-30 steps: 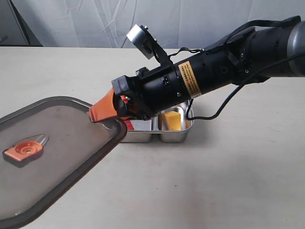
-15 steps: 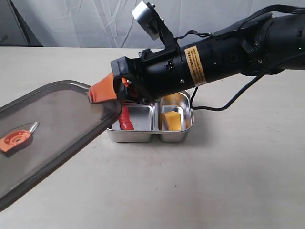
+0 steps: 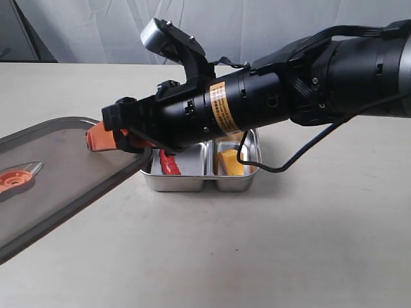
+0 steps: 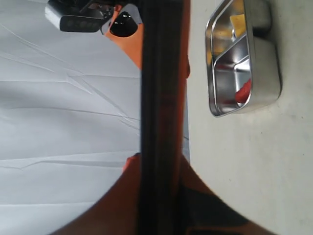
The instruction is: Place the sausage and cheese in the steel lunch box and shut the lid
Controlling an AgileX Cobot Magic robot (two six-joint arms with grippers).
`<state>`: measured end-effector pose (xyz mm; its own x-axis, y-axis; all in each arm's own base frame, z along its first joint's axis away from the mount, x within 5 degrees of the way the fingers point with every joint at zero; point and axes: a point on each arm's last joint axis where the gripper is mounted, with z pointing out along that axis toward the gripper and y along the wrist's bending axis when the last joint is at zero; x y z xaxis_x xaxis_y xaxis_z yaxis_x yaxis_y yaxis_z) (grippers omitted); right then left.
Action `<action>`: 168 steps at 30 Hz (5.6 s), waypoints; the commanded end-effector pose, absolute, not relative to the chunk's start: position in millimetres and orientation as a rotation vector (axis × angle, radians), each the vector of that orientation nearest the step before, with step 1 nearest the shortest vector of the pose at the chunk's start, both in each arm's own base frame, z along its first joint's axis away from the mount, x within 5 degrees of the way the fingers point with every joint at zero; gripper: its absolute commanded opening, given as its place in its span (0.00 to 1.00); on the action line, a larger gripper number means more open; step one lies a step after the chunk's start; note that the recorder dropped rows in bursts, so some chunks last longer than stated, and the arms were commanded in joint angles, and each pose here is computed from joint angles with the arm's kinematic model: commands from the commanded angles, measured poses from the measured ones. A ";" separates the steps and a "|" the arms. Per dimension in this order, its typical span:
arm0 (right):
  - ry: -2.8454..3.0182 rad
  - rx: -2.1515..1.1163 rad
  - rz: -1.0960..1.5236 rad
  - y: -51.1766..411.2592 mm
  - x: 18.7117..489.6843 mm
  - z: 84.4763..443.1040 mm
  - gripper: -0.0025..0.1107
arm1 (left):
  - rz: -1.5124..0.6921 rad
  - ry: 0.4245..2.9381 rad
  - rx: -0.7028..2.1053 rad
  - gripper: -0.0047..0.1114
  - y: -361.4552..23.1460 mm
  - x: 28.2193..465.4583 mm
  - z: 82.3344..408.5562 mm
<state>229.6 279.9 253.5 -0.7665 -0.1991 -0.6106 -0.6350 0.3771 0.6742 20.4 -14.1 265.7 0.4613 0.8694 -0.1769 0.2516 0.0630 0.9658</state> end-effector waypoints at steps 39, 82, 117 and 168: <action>2.135 -1.257 1.710 281.4 176.4 270.0 0.94 | 0.752 1.152 1.371 0.04 -2.7 30.7 266.2; 1.948 -1.416 1.740 271.1 174.7 279.2 0.94 | 0.795 1.263 1.333 0.04 11.0 23.4 281.2; 2.087 -0.935 2.009 274.5 203.9 275.2 0.91 | 0.662 1.132 1.482 0.04 -10.0 26.9 257.1; 1.996 0.017 1.614 150.6 308.6 218.5 0.01 | -0.376 1.795 0.074 0.53 -50.1 169.5 279.4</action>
